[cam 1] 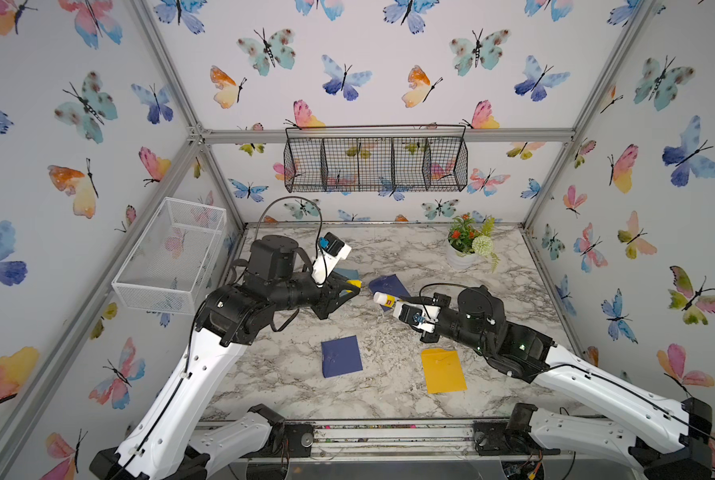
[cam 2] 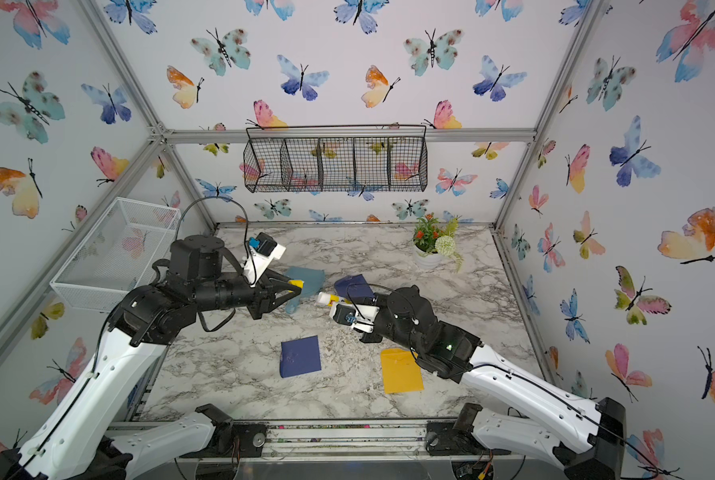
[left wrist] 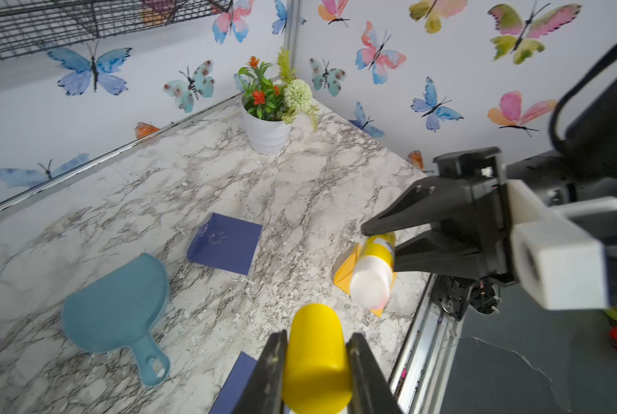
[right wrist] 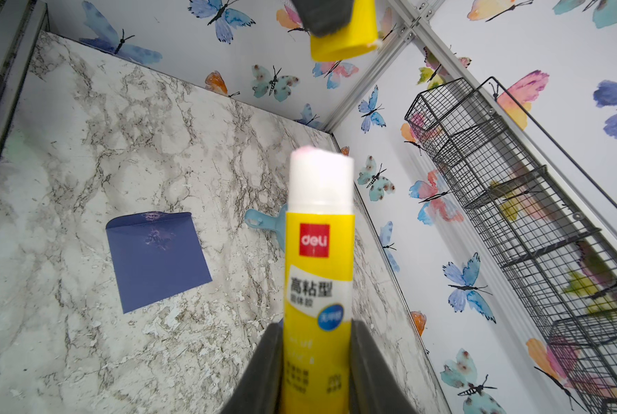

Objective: Seal the envelope with a glue stick
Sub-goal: Place the lid at the center of the board.

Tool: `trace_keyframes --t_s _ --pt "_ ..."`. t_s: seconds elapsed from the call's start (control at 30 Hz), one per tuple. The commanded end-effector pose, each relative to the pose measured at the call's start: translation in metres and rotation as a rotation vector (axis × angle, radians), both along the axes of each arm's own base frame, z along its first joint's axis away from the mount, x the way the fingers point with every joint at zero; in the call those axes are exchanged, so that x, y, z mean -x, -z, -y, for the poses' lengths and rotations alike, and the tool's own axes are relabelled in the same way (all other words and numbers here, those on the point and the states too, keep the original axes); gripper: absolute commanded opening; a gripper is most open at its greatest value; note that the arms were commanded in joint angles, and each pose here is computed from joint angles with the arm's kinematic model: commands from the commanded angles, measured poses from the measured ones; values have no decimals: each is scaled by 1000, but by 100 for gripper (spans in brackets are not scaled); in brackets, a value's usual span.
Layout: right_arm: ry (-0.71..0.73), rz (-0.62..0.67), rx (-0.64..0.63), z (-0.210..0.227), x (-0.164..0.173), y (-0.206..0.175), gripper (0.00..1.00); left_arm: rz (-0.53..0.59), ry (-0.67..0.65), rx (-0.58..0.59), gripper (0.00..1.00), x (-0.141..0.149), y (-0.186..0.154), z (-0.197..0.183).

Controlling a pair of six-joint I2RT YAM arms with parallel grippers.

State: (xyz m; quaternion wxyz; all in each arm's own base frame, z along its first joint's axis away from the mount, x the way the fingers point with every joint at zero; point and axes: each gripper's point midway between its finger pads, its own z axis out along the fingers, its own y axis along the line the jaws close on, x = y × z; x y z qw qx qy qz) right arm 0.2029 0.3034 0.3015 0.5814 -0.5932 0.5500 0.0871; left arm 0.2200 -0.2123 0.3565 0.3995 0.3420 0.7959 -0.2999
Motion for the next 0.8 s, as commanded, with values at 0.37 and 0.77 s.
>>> trace_keyframes --t_s 0.37,0.77 --pt "28 -11 -2 5 -2 -2 3 -423 -660 -357 8 -68 212 -134" --pt "11 -21 -7 0 -1 -1 2 -562 -774 -579 13 -99 301 -175"
